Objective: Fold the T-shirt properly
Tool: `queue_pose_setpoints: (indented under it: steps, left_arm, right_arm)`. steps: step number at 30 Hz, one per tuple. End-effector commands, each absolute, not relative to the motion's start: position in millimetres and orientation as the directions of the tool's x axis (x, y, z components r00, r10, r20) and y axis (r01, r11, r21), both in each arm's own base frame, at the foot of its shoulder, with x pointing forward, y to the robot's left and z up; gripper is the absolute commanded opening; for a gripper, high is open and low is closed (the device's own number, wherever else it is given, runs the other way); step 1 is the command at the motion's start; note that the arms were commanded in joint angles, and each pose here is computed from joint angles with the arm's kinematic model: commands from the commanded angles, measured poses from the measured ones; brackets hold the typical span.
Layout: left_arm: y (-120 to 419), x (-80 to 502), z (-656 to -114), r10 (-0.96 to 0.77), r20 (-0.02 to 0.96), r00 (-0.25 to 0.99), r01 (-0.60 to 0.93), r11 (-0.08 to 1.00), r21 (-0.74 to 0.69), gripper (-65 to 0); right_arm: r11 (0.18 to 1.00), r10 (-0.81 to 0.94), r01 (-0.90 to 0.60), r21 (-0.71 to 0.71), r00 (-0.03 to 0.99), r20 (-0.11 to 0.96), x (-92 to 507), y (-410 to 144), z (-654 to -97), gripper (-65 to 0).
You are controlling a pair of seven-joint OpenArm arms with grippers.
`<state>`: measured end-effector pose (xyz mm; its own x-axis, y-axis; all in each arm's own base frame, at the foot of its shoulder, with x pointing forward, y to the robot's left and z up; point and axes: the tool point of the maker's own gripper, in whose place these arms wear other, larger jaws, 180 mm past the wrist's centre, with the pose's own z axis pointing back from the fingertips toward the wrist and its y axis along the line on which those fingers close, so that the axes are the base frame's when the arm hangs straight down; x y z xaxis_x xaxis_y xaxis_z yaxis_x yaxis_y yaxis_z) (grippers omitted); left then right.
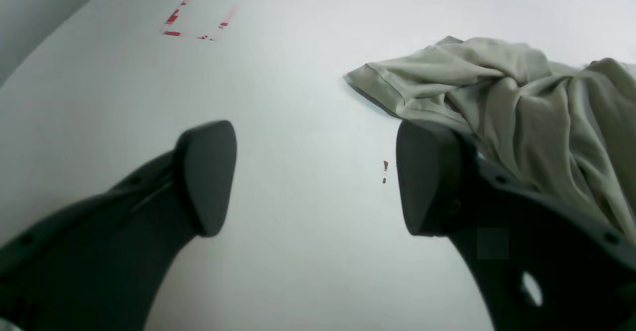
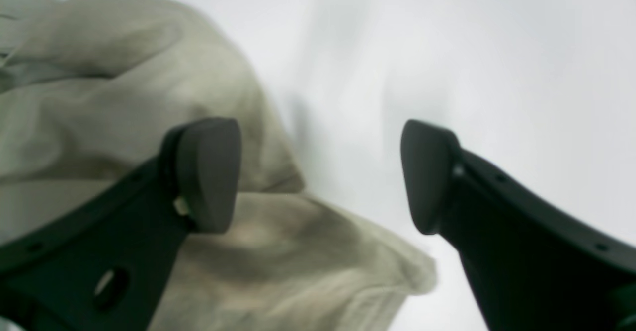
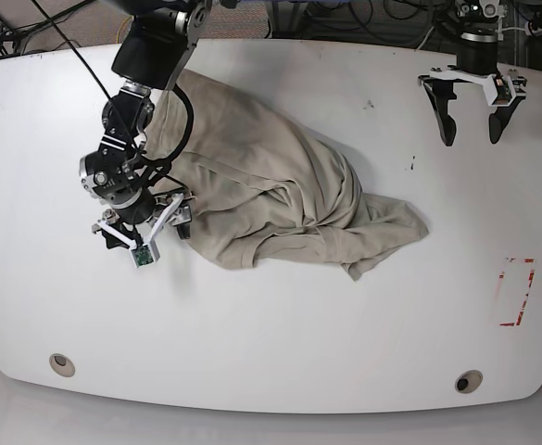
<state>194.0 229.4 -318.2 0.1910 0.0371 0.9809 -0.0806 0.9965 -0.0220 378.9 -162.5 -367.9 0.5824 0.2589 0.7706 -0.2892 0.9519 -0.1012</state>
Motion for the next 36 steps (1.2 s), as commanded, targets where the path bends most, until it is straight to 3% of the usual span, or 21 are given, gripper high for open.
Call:
queue_pose_setpoints:
  steps: [1, 12, 36]
  left_arm:
    - [230, 196, -307, 0.029, 0.988, 0.15, -0.08, 0.997, -0.017, -17.8]
    - [230, 198, -307, 0.034, 0.989, 0.146, -0.079, 0.997, -0.023, -17.8]
    - [232, 197, -305, 0.029, 0.989, 0.142, -0.082, 0.997, -0.018, -17.3]
  right_arm:
    - [0.953, 0.247, -0.284, -0.103, 0.537, 0.806, 390, -162, -352, -18.0]
    - [0.944, 0.259, -0.324, -0.067, 0.595, 0.761, 378, -147, -380, -17.7]
    - [0.922, 0.24, -0.386, -0.006, 0.562, 0.792, 383, -114, -382, -17.3]
